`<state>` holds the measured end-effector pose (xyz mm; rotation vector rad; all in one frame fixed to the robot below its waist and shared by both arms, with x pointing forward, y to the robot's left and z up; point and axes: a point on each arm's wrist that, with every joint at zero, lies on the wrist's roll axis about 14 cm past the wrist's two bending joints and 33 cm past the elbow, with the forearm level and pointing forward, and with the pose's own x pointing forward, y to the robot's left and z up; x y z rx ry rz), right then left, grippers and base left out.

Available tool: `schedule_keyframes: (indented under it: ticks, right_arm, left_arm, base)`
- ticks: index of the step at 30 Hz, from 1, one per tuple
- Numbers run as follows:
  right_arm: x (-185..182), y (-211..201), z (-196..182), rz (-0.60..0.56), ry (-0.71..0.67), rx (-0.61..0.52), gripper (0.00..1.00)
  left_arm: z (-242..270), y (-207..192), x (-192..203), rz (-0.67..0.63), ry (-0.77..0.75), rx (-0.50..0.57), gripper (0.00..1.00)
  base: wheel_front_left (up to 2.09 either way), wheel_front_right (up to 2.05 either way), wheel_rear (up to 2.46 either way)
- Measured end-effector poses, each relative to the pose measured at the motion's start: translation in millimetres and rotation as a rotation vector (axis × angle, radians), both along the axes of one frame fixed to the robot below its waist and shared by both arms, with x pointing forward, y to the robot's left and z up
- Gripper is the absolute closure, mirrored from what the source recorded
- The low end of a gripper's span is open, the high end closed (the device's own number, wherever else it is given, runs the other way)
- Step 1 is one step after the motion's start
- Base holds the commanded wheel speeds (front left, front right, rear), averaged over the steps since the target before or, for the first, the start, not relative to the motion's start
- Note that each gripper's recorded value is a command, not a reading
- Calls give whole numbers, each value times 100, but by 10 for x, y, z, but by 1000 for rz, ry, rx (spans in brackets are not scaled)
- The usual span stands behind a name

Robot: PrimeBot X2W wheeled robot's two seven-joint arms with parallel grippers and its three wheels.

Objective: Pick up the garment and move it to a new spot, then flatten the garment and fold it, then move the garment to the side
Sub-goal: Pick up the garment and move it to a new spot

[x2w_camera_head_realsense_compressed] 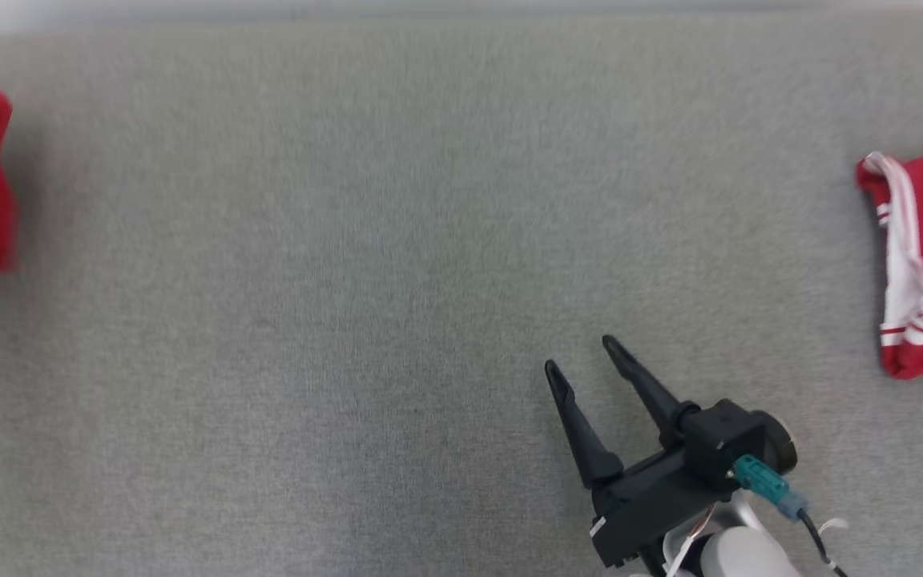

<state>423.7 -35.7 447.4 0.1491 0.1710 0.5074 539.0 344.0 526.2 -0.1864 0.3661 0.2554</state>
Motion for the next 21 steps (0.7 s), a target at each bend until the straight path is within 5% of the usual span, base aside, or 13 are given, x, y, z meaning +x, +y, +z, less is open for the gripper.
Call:
schedule_keyframes:
  ticks: [11, 19, 21]
  right_arm:
    - [-275, -112, 443, -55, -105, 40, 0]
    - [-420, -451, 623, -157, -154, 40, 0]
    - [-441, -569, 638, -191, -158, 35, 0]
  left_arm:
    - [1530, -1306, -98, -389, -287, 19, 100]
    - [1518, -2807, -377, -740, -327, -59, 100]
    - [1316, -3112, -452, -813, -305, 23, 100]
  base:
    - [0, 0, 0]
    - [0, 0, 0]
    - [0, 0, 0]
